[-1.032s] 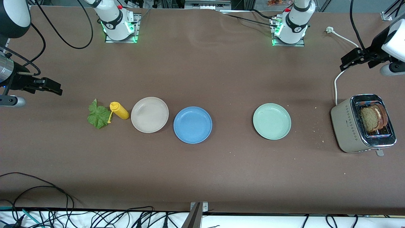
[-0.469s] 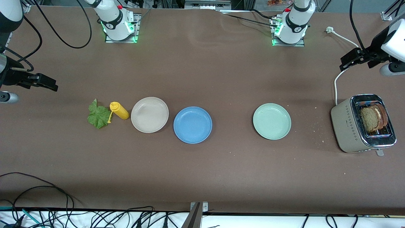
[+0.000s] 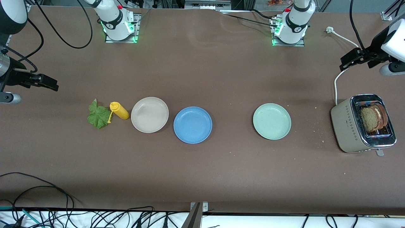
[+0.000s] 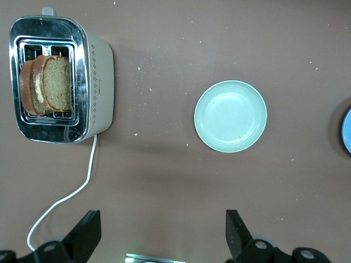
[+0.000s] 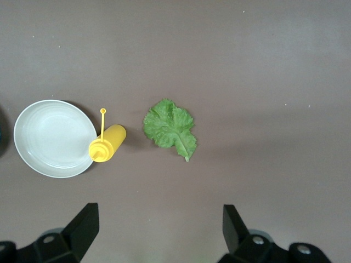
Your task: Make sandwich in blue plate with both arms
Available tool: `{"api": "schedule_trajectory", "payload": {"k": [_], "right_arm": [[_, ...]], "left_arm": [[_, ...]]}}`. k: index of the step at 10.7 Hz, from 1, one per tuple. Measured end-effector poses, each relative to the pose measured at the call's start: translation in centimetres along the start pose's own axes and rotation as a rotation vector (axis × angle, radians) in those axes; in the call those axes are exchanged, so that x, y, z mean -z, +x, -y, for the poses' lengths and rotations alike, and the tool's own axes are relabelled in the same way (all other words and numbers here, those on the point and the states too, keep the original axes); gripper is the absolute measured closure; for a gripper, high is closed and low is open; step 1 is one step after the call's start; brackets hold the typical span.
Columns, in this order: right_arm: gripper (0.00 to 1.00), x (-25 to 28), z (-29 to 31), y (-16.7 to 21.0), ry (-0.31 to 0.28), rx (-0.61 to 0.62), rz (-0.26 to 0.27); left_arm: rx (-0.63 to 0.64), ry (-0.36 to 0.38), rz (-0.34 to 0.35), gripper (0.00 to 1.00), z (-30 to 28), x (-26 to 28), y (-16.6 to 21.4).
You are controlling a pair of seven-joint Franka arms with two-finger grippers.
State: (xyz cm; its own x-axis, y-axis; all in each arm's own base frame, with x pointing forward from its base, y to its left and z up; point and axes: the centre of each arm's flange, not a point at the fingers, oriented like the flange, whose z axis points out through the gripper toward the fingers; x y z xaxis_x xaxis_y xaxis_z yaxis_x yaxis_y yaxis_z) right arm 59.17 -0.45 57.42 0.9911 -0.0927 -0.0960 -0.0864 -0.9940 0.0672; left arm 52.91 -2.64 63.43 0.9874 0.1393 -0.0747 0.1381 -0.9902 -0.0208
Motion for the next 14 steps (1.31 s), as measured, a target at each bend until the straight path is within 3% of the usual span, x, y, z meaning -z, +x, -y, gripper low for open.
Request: {"api": "schedule_trajectory", "payload": {"k": [14], "right_arm": [[0.0,0.3,0.4,0.1,0.009,-0.032,-0.018]], "left_arm": [[0.0,0.0,0.0,0.0,0.0,0.0,0.0]]}}
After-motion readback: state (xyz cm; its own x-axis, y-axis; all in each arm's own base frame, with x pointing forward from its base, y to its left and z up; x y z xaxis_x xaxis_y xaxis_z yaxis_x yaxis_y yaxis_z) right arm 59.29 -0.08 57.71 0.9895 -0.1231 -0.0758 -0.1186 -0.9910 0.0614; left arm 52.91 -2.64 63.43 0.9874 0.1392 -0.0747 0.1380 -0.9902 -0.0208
